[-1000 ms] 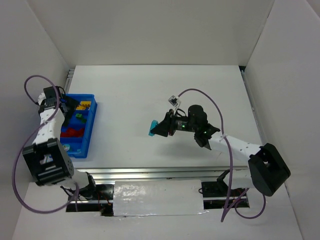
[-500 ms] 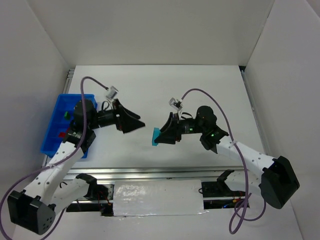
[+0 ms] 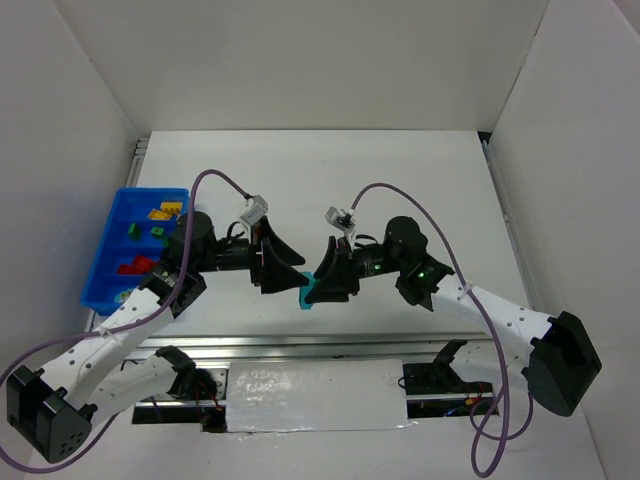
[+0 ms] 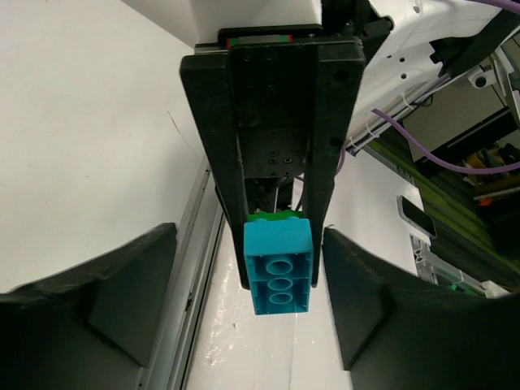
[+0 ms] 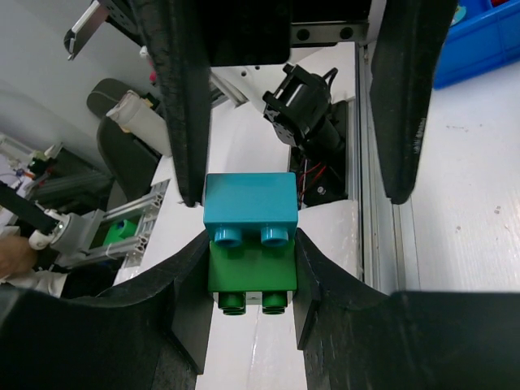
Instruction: Sort the legos into containers by color
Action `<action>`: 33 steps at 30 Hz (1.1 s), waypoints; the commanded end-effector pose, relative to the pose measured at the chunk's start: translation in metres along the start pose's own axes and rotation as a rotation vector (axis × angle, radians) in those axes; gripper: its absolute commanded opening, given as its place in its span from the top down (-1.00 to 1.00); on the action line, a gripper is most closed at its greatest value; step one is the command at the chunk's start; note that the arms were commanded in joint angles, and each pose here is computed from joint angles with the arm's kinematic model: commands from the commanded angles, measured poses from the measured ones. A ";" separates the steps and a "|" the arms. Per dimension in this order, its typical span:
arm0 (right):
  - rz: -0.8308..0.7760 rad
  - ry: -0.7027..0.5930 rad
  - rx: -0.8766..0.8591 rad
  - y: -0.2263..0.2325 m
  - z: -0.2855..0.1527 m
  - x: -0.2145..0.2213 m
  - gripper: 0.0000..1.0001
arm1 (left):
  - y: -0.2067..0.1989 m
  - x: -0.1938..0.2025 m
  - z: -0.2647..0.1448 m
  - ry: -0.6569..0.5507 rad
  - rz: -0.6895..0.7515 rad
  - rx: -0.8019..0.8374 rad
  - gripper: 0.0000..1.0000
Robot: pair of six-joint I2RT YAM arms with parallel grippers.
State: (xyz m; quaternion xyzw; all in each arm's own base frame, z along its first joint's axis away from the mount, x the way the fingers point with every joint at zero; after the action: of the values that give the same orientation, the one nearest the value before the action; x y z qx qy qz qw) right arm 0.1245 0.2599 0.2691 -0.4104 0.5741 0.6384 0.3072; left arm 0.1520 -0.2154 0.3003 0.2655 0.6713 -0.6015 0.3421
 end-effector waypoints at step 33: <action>-0.175 -0.122 0.060 0.012 -0.013 -0.019 -0.27 | -0.029 -0.016 -0.006 -0.049 0.168 0.089 1.00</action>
State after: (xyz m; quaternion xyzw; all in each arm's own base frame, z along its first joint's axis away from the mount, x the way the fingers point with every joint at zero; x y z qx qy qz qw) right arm 0.1286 0.2515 0.2765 -0.3943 0.5735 0.6130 0.3739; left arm 0.1432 -0.2117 0.3082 0.2889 0.6546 -0.5965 0.3636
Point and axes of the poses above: each gripper's point midway between its finger pads, its own z axis out along the fingers, its own y axis along the line the jaws close on, x = y × z, the point moved 6 cm from there along -z, back along the fingers, and after that the axes turned 6 degrees about -z, right-handed, at the moved point
